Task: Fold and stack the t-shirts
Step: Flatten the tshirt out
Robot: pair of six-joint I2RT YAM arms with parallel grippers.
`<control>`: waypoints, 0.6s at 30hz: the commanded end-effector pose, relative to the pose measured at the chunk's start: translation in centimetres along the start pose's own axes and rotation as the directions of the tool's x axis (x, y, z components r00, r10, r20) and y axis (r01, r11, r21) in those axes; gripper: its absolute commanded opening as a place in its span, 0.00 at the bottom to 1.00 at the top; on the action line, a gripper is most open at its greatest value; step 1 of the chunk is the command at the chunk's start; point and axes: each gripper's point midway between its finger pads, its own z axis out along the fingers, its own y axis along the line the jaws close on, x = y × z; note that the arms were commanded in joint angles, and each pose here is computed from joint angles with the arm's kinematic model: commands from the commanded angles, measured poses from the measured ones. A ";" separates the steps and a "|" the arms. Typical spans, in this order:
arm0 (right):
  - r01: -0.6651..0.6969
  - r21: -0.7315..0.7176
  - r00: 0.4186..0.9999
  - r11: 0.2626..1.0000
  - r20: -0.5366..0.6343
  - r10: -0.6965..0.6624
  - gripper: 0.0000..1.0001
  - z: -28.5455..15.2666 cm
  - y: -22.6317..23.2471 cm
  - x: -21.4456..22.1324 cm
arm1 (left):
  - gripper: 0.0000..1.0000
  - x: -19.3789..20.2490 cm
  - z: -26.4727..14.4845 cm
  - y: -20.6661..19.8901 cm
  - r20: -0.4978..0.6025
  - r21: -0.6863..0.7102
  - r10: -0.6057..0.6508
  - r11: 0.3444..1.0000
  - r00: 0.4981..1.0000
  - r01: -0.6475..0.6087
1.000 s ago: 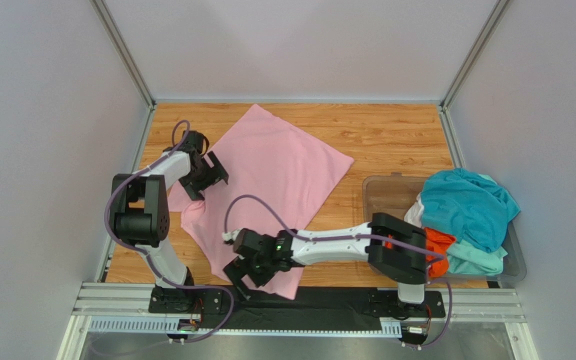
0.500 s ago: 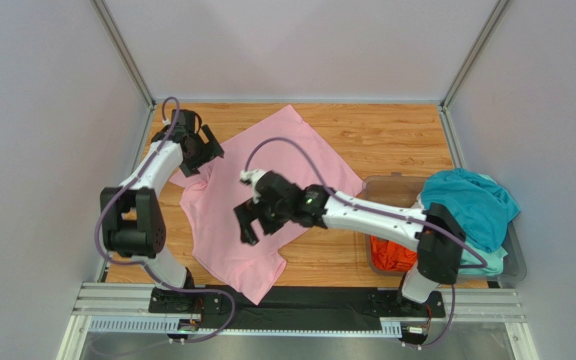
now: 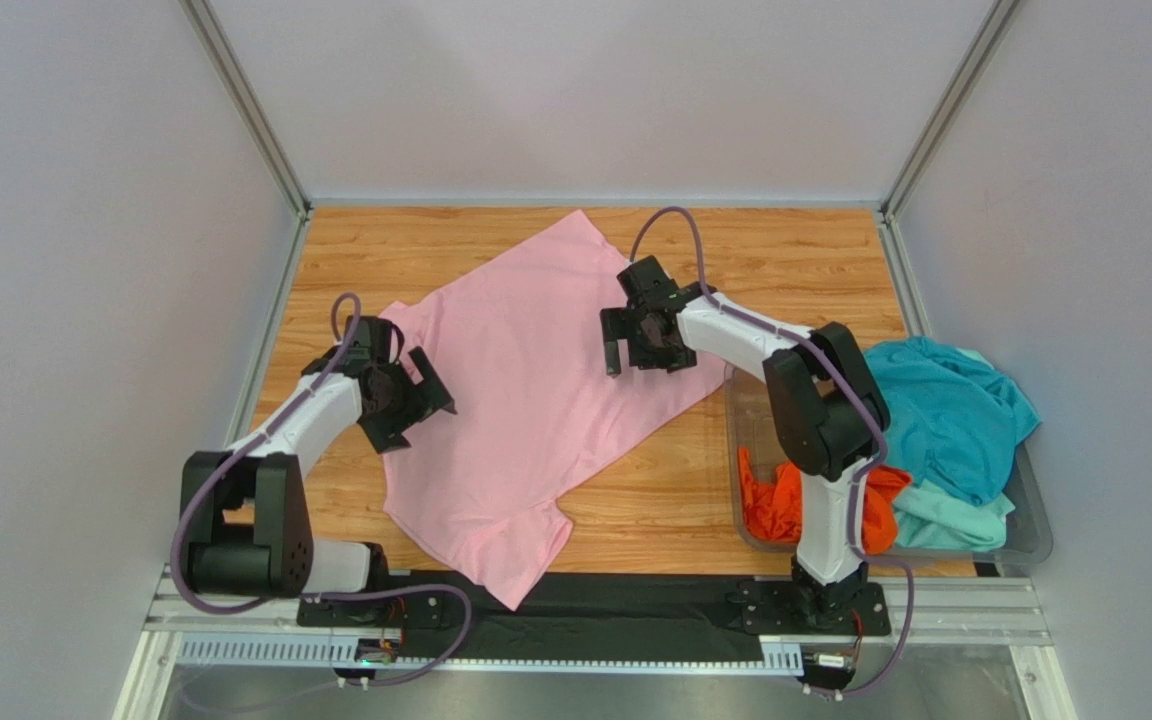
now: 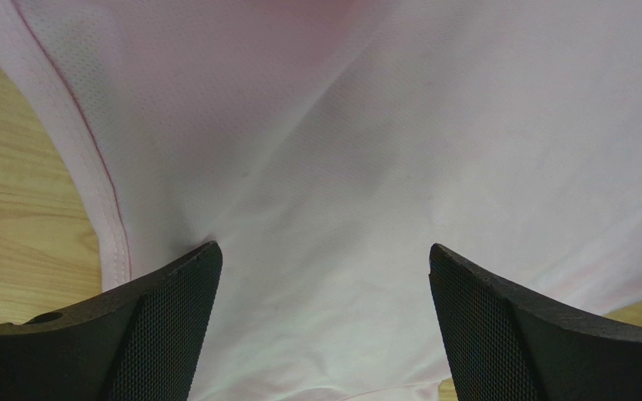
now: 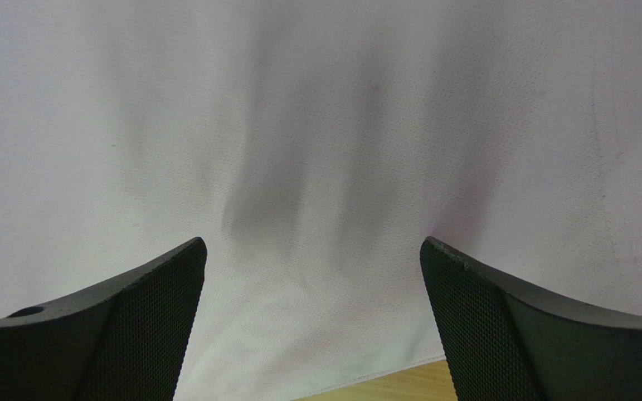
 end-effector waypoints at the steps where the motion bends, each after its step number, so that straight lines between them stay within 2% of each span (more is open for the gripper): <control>1: 0.001 -0.001 1.000 1.000 -0.012 -0.001 1.00 0.3 0.4 0.0 | 1.00 -1.8 1.6 -0.3 0.016 -0.033 0.027 0.999 1.000 -0.026; 3: -0.027 -0.017 0.999 0.999 -0.043 0.026 1.00 0.7 0.5 1.4 | 1.00 -3.4 2.2 0.4 0.024 -0.106 0.017 0.994 1.000 -0.015; 4: -0.041 -0.025 0.997 0.999 -0.074 0.039 1.00 1.1 0.5 3.0 | 1.00 -3.4 3.5 1.3 -0.024 -0.155 0.009 0.988 1.000 -0.012; 8: -0.077 -0.043 0.990 0.996 -0.118 0.072 1.00 -0.1 1.1 7.7 | 1.00 -6.9 5.2 0.0 -0.048 -0.187 0.029 0.982 0.998 -0.038; 9: -0.071 -0.099 0.989 0.993 -0.134 0.057 1.00 -0.7 2.9 9.0 | 1.00 -6.9 6.2 0.1 -0.069 -0.201 0.024 0.979 0.997 -0.037; 10: -0.075 -0.127 0.990 0.989 -0.124 0.059 1.00 -1.8 3.7 9.8 | 1.00 -7.4 6.6 -0.2 -0.068 -0.199 0.030 0.979 0.997 -0.043; 12: -0.103 -0.139 0.980 0.985 -0.185 0.076 1.00 -2.6 5.2 14.5 | 1.00 -8.8 6.5 -1.9 -0.083 -0.165 0.042 0.985 0.996 -0.055; 13: -0.105 -0.125 0.981 0.987 -0.178 0.081 1.00 -3.5 5.1 15.8 | 1.00 -9.0 6.5 -2.7 -0.096 -0.133 0.049 0.989 0.994 -0.062; 14: -0.068 -0.136 0.981 0.988 -0.188 0.041 1.00 -4.4 6.5 17.8 | 1.00 -8.9 6.2 -3.0 -0.100 -0.117 0.049 0.991 0.994 -0.061; 18: -0.072 -0.123 0.982 0.990 -0.180 0.049 1.00 -7.0 8.1 20.1 | 1.00 -8.3 4.2 -2.9 -0.052 -0.085 0.061 0.994 0.997 -0.065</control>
